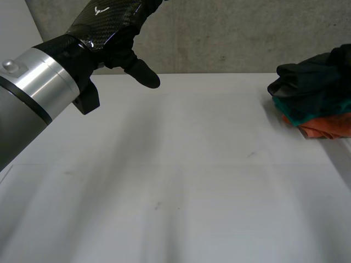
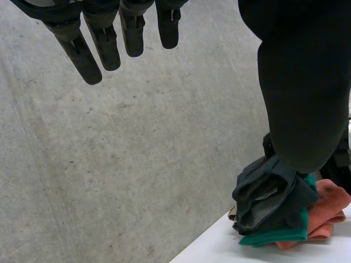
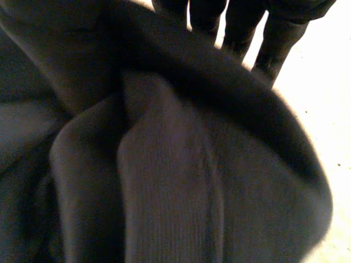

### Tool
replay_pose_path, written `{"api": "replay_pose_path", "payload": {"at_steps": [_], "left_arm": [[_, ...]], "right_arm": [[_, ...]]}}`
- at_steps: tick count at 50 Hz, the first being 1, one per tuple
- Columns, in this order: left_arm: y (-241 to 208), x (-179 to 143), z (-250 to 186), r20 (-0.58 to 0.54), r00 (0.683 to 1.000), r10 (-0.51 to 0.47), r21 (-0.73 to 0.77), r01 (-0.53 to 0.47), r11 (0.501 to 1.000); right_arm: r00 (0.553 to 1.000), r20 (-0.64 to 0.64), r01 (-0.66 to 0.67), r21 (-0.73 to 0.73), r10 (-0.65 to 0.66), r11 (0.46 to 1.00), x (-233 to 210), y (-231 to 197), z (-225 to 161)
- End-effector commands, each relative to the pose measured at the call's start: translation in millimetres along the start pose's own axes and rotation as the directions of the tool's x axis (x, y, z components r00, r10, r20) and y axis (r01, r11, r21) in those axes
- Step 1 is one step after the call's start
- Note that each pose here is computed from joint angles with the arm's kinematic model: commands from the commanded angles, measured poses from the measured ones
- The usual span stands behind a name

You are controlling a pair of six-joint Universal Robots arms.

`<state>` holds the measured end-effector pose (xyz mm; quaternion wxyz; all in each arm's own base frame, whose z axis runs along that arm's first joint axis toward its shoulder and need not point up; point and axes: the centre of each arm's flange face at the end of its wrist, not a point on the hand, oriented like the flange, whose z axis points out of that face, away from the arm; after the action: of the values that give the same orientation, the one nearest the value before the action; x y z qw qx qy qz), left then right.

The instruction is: Fold the laundry.

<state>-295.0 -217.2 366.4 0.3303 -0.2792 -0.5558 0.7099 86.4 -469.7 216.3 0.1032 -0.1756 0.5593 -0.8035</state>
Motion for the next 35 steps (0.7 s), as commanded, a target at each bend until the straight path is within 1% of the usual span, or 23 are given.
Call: {"api": "replay_pose_path", "payload": {"at_steps": [1,4,9,12,15,17,21,23,27,28,31,32,35], "left_arm": [[6,12,2,-0.044,0.999,-0.013,-0.010,0.013,1.000],[4,11,2,-0.049,0.999,-0.017,-0.006,0.016,1.000],[4,8,2,-0.043,0.998,-0.034,-0.006,0.034,0.999],[3,6,2,-0.039,0.998,-0.045,-0.002,0.045,0.999],[2,5,2,-0.035,0.998,-0.052,0.000,0.052,0.999],[1,4,3,-0.033,0.998,-0.050,0.009,0.051,0.999],[1,2,4,-0.030,0.998,-0.049,0.019,0.050,0.999],[2,1,4,-0.027,0.998,-0.048,0.020,0.049,0.999],[3,0,5,-0.026,0.999,-0.047,0.026,0.048,0.999],[4,0,5,-0.026,0.999,-0.047,0.026,0.048,0.999],[4,2,5,-0.031,0.998,-0.047,0.027,0.048,0.999],[4,1,5,-0.029,0.998,-0.047,0.027,0.048,0.998],[5,3,5,-0.038,0.998,-0.048,0.026,0.049,0.998]], "right_arm": [[0.988,-0.107,0.114,-0.016,-0.115,0.993,11,10,0],[0.980,-0.141,0.142,-0.014,-0.142,0.990,13,7,2],[0.980,-0.124,0.161,0.019,-0.158,0.987,8,-2,10],[0.977,-0.113,0.187,0.073,-0.179,0.980,3,-16,23],[0.970,-0.119,0.228,0.167,-0.210,0.959,6,-41,42],[0.962,-0.135,0.265,0.237,-0.238,0.935,12,-60,58],[0.950,-0.195,0.294,0.293,-0.245,0.910,28,-65,75],[0.944,-0.223,0.304,0.297,-0.243,0.905,35,-63,78],[0.939,-0.259,0.289,0.234,-0.227,0.928,50,-35,73],[0.938,-0.263,0.280,0.193,-0.225,0.940,56,-20,67],[0.939,-0.260,0.264,0.125,-0.225,0.957,61,3,54],[0.940,-0.250,0.256,0.070,-0.231,0.964,61,20,43],[0.938,-0.234,0.265,0.003,-0.257,0.964,59,41,26]]}}
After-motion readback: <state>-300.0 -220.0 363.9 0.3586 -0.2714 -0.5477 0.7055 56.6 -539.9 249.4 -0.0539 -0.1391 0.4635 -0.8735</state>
